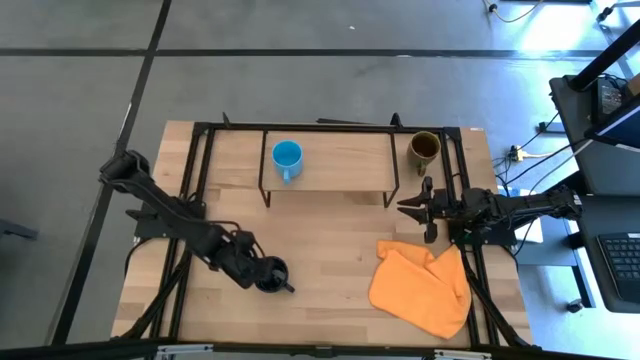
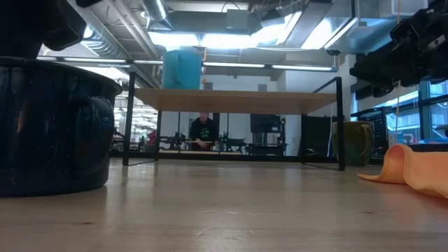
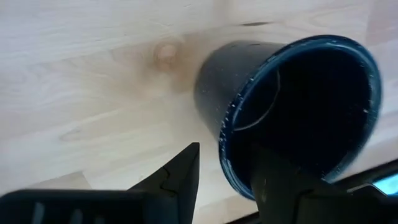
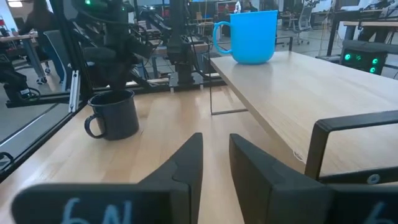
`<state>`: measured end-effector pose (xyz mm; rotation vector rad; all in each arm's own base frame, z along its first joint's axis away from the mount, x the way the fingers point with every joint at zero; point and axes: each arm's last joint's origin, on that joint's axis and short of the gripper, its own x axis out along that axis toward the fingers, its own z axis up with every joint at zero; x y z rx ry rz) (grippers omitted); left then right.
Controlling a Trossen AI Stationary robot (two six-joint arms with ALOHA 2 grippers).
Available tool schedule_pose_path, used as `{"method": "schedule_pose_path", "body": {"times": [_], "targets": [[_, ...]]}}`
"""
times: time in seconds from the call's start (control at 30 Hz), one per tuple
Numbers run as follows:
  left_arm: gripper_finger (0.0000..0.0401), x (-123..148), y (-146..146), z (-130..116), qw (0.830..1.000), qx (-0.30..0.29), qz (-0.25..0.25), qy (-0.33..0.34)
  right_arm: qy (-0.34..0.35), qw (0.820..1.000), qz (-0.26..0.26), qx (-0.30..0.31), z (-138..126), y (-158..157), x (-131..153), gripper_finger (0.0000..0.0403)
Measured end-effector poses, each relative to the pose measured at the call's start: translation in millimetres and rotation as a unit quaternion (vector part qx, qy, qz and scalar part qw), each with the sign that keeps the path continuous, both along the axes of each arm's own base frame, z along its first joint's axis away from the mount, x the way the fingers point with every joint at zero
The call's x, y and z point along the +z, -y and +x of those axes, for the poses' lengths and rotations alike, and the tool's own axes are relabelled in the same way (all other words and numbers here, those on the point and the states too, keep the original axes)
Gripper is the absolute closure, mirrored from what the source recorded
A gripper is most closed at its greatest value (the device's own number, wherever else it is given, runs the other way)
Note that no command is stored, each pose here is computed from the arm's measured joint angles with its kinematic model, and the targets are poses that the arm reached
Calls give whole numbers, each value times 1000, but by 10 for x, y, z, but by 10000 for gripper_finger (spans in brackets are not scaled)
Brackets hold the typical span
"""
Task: Stack small to large cups/mugs on shelf
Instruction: Put the dark blue mug on the shelf
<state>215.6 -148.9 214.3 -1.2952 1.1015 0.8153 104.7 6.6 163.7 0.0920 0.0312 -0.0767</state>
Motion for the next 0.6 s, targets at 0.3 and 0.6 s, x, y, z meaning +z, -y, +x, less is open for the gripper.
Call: {"method": "schedule_pose_path", "body": {"times": [0.3,0.6], "targets": [[283,-101,0,62,1000,5,10,-14,0,1000,0,0,0,0,0,322],[382,-103,-85,102,999,-17,39,-8,-1,1000,0,0,0,0,-1,322]]}}
